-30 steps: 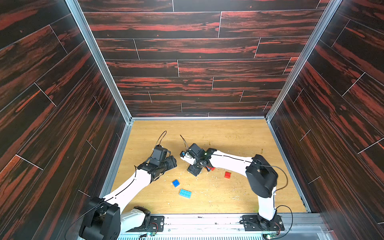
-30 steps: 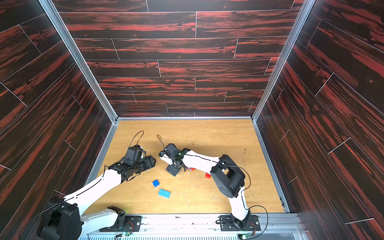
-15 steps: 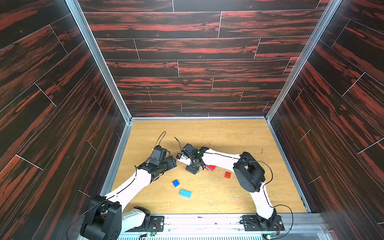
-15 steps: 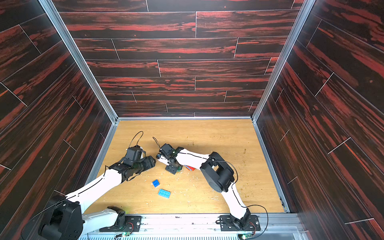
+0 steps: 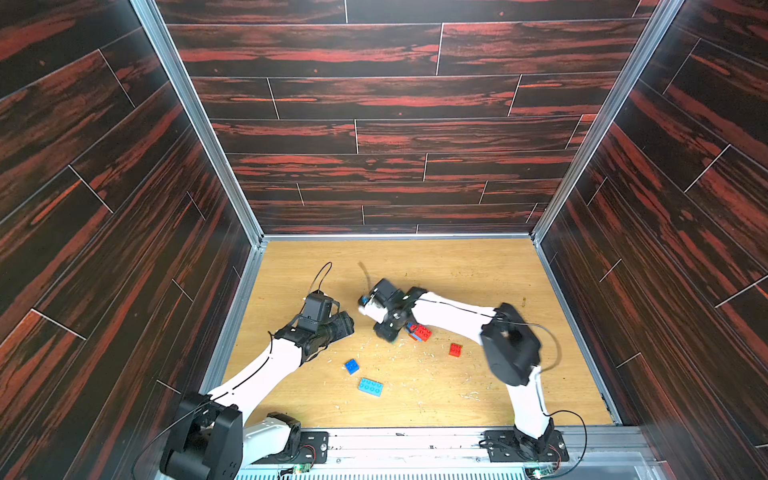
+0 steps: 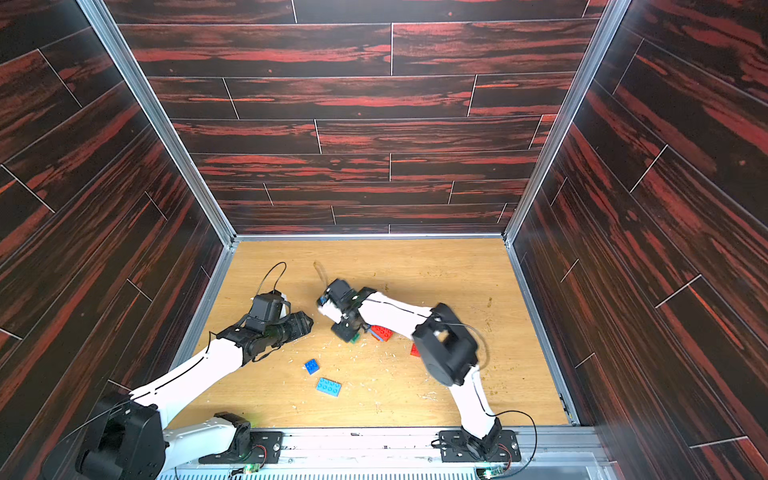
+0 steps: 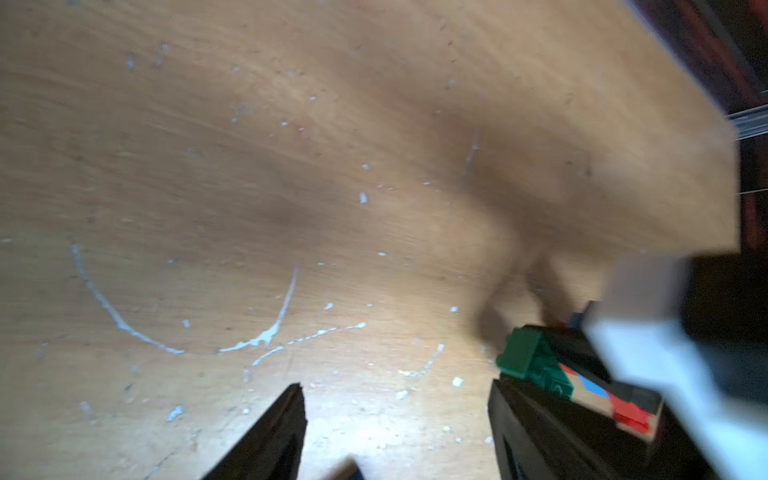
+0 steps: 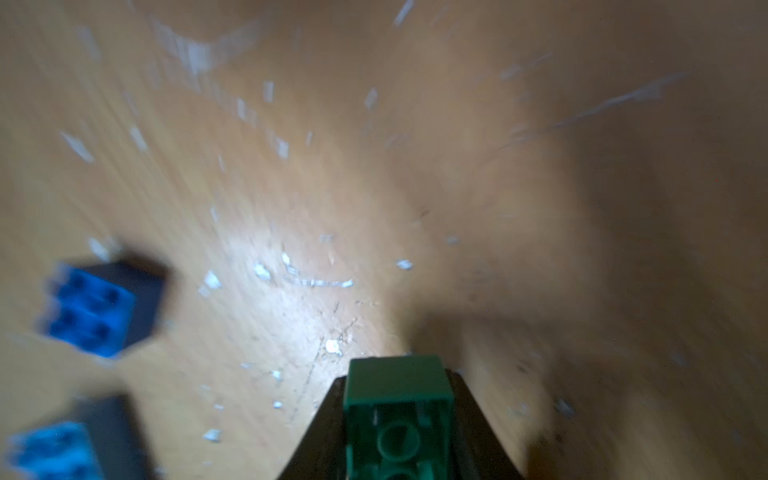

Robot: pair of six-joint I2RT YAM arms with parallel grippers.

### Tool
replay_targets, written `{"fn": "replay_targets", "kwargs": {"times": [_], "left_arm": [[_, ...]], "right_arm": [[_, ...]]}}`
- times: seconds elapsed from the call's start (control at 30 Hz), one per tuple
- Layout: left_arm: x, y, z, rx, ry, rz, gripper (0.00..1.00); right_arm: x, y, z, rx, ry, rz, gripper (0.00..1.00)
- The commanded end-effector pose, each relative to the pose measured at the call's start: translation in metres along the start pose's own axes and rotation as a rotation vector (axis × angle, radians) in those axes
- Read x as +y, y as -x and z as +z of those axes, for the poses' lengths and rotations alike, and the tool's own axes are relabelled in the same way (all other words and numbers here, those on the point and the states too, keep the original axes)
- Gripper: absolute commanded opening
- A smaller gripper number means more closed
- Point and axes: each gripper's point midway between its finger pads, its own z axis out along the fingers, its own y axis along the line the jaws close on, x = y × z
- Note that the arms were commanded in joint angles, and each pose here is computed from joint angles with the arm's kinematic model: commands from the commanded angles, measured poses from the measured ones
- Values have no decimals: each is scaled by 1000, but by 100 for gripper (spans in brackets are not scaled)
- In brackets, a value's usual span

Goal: Assemble a heart with lego
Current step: Pick up the lego brick from the center of the board, then adjust the lego brick.

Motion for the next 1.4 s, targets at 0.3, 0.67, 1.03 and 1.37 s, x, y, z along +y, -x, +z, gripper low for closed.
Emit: {"fn": "replay_targets", "kwargs": {"times": [0.3, 0.67, 1.03, 1.37], "left_arm": [[-125, -25, -36, -107, -459, 148, 79], [-163, -23, -28, -123, -479, 337, 78], [-181, -7, -23, -219, -505, 464, 41], [-185, -11, -38, -276, -501, 810, 7]], "right_arm": [[-19, 58, -124, -546, 154, 656, 7], [-9, 60, -135, -616, 248, 760, 6], [-3, 56, -142, -599, 289, 784, 8], [-3, 54, -175, -592, 272, 749, 48]]}}
